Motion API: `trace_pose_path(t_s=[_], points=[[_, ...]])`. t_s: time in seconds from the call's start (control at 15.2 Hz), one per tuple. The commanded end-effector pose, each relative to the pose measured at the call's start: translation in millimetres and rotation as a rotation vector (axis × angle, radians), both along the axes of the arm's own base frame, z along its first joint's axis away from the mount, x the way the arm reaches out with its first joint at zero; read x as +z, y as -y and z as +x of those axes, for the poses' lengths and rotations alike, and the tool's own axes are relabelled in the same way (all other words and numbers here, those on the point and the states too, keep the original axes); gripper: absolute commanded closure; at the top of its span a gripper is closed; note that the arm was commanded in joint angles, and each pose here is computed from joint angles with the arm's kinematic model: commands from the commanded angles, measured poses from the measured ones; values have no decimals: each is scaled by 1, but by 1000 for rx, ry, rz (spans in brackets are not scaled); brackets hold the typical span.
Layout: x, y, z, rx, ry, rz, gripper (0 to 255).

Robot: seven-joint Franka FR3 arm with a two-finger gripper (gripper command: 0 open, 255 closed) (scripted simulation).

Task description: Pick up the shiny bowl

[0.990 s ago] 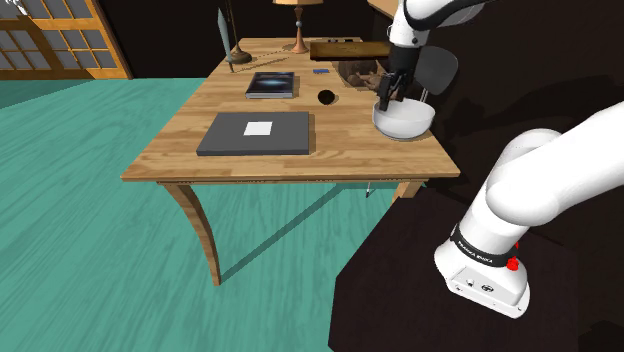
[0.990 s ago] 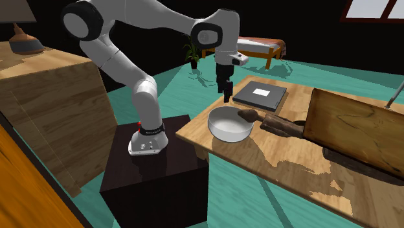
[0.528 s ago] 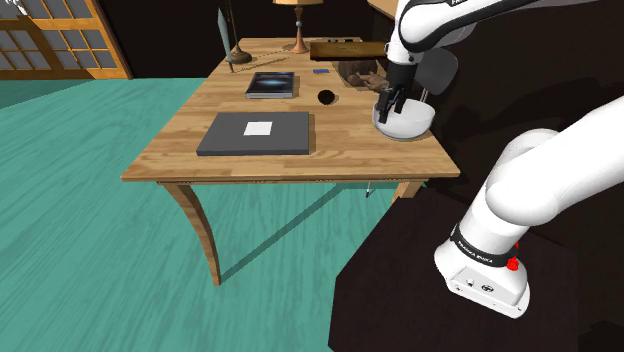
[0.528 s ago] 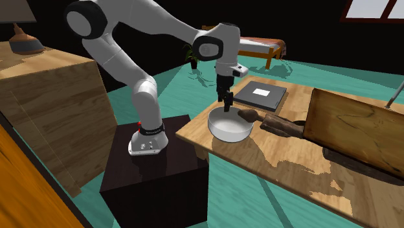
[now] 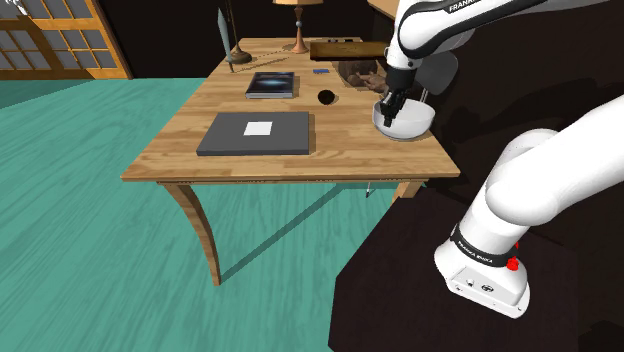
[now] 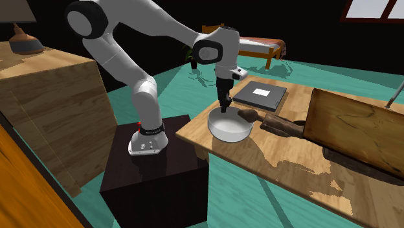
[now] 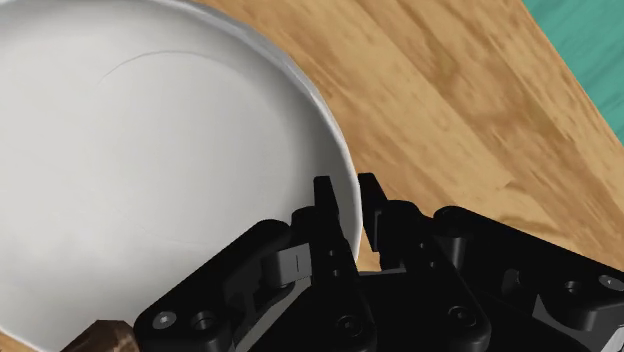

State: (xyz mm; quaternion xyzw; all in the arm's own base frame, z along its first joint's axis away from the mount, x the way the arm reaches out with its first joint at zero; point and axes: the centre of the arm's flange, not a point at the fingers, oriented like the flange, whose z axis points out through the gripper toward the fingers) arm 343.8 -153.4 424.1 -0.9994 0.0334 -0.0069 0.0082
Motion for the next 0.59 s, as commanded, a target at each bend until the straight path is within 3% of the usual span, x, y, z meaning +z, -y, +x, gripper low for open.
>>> trace_pose_path(t_s=[0.0,0.26,0.53], points=[[-1,0,0,-1,-2,1,255],[-1,0,1,-1,-2,1,255],[20,0,1,-1,-2,1,255]])
